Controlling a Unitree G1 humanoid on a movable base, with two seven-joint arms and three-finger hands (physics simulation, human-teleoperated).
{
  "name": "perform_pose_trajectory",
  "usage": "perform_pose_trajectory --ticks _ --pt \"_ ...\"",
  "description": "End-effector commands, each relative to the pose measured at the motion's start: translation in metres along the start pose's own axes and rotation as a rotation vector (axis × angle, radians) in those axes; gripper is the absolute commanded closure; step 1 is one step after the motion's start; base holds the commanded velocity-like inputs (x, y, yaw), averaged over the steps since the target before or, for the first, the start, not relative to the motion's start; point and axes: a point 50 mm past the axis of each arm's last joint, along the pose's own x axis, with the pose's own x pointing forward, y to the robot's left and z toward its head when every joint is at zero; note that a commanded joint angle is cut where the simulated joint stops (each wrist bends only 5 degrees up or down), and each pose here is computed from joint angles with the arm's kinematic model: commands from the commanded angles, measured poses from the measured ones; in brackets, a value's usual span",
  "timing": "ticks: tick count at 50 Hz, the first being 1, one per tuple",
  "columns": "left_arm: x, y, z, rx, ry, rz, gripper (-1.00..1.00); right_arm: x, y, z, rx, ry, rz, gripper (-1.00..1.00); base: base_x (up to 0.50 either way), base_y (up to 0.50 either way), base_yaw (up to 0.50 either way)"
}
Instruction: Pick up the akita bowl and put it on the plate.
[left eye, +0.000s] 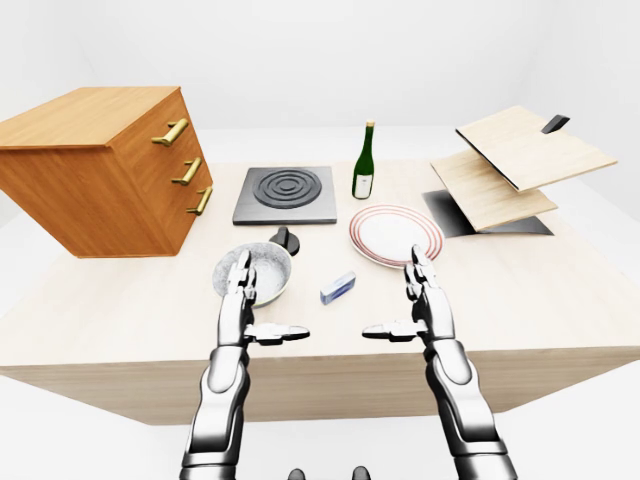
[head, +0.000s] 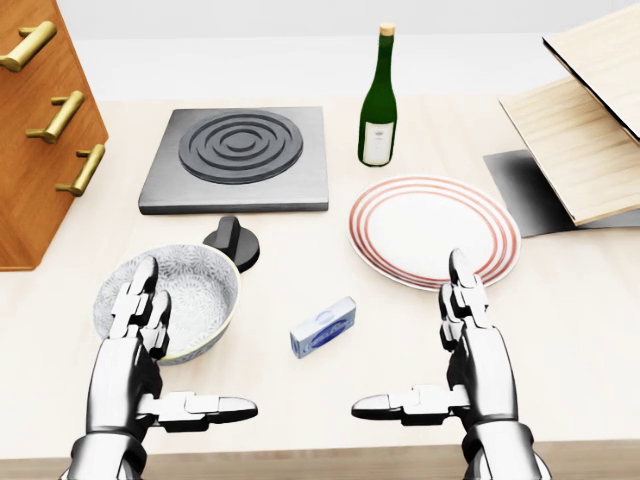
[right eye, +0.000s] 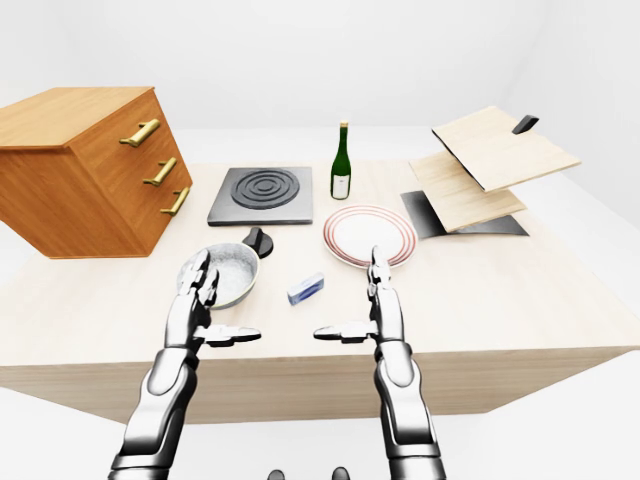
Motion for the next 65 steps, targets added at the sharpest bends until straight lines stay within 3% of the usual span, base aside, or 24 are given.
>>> perform_pose_trajectory --ticks 1,11,14,15,16,17,18,20,22,23,25,26,28,31,37,65 --pt "0.000 0.006 0.001 0.002 -0.003 -0.001 -0.96 -0.001 -0.006 -0.001 -0.010 0.003 0.006 -1.00 0.00 0.00 0.00" --pt "0.000 0.005 0.003 0.006 -0.012 -0.007 -0.96 -0.001 -0.006 0.003 -0.018 -0.009 0.006 -1.00 0.00 0.00 0.00" --pt "-0.002 0.008 0.015 0.027 -0.048 0.023 -0.95 -0.003 -0.006 0.017 -0.009 -0.050 0.012 -1.00 0.00 0.00 0.00" --pt "-0.012 0.006 0.064 0.100 -0.223 0.028 -0.96 -0.008 -0.007 0.062 0.050 -0.217 0.020 -1.00 0.00 0.00 0.00" --pt "-0.027 0.004 0.116 0.109 -0.459 0.035 -0.96 -0.016 -0.010 0.101 0.106 -0.391 0.016 -1.00 0.00 0.00 0.00" --pt "-0.056 -0.001 0.179 0.135 -0.783 0.020 -0.96 -0.033 -0.014 0.149 0.158 -0.620 0.003 -1.00 0.00 0.00 0.00" --pt "-0.083 -0.003 0.218 0.161 -1.032 0.032 -0.96 -0.048 -0.020 0.180 0.201 -0.783 -0.018 -1.00 0.00 0.00 0.00" --pt "-0.106 -0.001 0.251 0.136 -1.274 0.036 -0.95 -0.073 -0.025 0.214 0.248 -0.986 -0.017 -1.00 0.00 0.00 0.00" --pt "-0.111 0.001 0.263 0.107 -1.357 0.023 -0.95 -0.088 -0.028 0.230 0.305 -1.088 -0.014 -1.00 0.00 0.00 0.00" --pt "-0.116 0.006 0.274 0.033 -1.428 0.017 -0.96 -0.102 -0.033 0.243 0.372 -1.180 -0.015 -1.00 0.00 0.00 0.00" --pt "-0.115 0.015 0.278 -0.156 -1.348 -0.049 -0.96 -0.108 -0.036 0.252 0.446 -1.209 0.009 -1.00 0.00 0.00 0.00" --pt "-0.114 0.016 0.280 -0.199 -1.269 -0.077 -0.95 -0.108 -0.038 0.255 0.494 -1.195 0.021 -1.00 0.00 0.00 0.00" --pt "-0.112 0.007 0.283 -0.119 -1.161 -0.236 -0.95 -0.108 -0.037 0.258 0.515 -1.160 0.040 -1.00 0.00 0.00 0.00" --pt "-0.108 0.004 0.276 -0.097 -1.119 -0.240 -0.95 -0.105 -0.033 0.253 0.494 -1.129 0.042 -1.00 0.00 0.00 0.00" --pt "-0.111 0.008 0.280 -0.112 -1.133 -0.240 -0.95 -0.102 -0.025 0.245 0.476 -1.093 0.063 -1.00 0.00 0.00 0.00" --pt "-0.110 0.005 0.281 -0.079 -1.100 -0.279 -0.95 -0.102 -0.024 0.244 0.458 -1.096 0.073 -1.00 0.02 0.00 0.00"
